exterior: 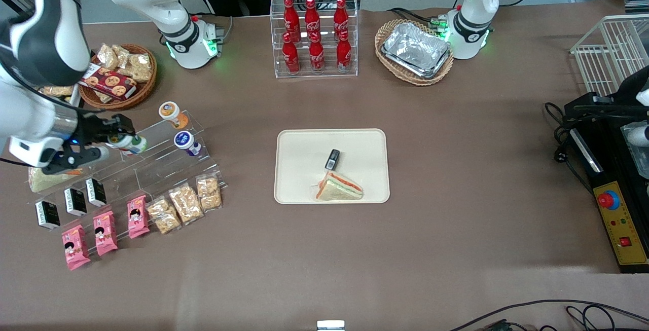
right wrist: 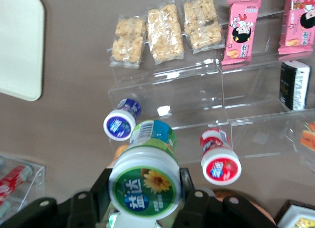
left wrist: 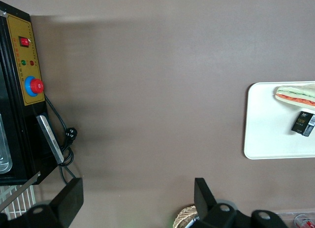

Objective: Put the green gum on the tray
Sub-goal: 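Lift the green-labelled bottle up out of the rack, then carry the bottle with the right gripper over to the cream tray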

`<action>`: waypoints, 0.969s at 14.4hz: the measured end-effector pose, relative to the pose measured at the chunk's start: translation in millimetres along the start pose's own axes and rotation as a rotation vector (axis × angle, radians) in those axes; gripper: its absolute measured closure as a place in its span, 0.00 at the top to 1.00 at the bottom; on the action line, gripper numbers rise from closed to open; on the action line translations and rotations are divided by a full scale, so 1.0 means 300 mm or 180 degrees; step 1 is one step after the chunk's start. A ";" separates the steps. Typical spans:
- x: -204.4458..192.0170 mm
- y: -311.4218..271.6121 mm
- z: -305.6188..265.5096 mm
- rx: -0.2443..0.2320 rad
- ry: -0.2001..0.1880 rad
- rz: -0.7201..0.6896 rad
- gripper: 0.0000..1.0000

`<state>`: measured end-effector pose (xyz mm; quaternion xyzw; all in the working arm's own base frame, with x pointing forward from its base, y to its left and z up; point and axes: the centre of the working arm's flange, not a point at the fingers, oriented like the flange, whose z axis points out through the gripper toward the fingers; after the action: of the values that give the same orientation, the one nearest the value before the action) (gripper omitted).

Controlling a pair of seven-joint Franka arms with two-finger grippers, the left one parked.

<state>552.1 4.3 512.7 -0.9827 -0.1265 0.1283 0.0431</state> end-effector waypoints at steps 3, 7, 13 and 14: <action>-0.039 -0.035 -0.116 0.0030 -0.0067 0.0042 0.59; -0.026 -0.258 -0.152 0.0145 -0.0157 0.0363 0.59; 0.003 -0.751 -0.082 0.0067 -0.0190 0.0826 0.59; 0.013 -0.809 -0.058 0.0073 -0.0156 0.0884 0.59</action>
<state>502.7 238.3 556.9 -0.9867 0.0111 0.1585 0.0331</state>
